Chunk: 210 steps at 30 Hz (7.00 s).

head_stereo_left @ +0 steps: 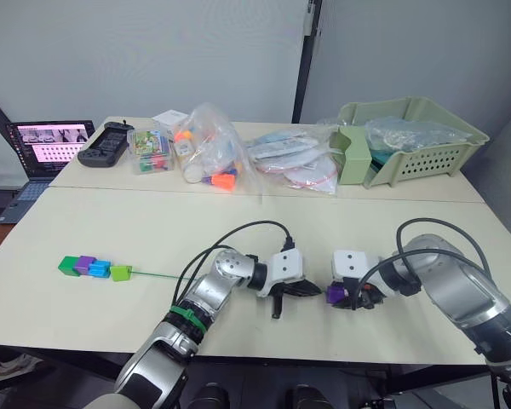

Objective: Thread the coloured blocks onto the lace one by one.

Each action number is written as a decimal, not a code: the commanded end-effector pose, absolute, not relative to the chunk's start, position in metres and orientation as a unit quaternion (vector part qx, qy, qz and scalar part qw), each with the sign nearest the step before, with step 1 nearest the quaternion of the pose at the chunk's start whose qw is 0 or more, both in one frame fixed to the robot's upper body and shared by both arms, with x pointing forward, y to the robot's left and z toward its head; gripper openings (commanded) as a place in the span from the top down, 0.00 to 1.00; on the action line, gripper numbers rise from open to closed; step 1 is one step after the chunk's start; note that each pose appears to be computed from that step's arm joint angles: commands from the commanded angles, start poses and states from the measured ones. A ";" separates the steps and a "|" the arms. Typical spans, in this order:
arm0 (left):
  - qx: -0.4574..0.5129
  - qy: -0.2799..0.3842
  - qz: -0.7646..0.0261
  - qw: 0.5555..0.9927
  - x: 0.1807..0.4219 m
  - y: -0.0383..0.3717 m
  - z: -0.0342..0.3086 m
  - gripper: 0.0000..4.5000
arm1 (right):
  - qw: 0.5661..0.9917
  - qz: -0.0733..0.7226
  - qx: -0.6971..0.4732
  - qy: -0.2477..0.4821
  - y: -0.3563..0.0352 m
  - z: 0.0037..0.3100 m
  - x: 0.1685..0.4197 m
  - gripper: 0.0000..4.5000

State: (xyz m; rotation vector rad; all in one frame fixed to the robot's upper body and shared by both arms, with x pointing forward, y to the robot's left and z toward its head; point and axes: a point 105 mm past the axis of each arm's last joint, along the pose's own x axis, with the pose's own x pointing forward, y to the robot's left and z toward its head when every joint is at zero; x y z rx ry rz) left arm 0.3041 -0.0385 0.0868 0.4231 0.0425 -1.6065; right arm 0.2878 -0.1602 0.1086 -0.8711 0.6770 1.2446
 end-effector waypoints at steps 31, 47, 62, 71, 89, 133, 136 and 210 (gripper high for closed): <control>0.189 0.003 -0.706 0.683 0.305 -0.018 0.102 0.24 | 0.680 0.566 -0.372 0.281 -0.151 0.120 0.282 0.46; 0.166 -0.018 -0.727 0.666 0.294 -0.049 0.108 0.24 | 0.759 0.498 -0.293 0.300 -0.190 0.173 0.251 0.01; 0.186 -0.002 -0.719 0.670 0.295 -0.076 0.094 0.24 | 0.805 0.428 -0.267 0.311 -0.202 0.163 0.229 0.01; 0.175 -0.010 -0.711 0.681 0.295 -0.085 0.092 0.30 | 0.819 0.412 -0.267 0.299 -0.202 0.155 0.228 0.00; 0.180 -0.004 -0.711 0.680 0.296 -0.078 0.091 0.69 | 0.760 0.461 -0.377 0.263 -0.187 0.119 0.276 0.00; 0.231 0.103 -0.613 0.748 0.342 0.183 0.109 0.69 | 0.757 0.478 -0.353 0.271 -0.184 0.126 0.285 1.00; 0.240 0.127 -0.602 0.751 0.335 0.210 0.105 0.69 | 0.757 0.483 -0.349 0.270 -0.183 0.126 0.286 1.00; 0.466 0.347 -0.531 0.616 0.314 0.262 0.141 0.69 | 0.771 0.502 -0.290 0.263 -0.165 0.110 0.278 1.00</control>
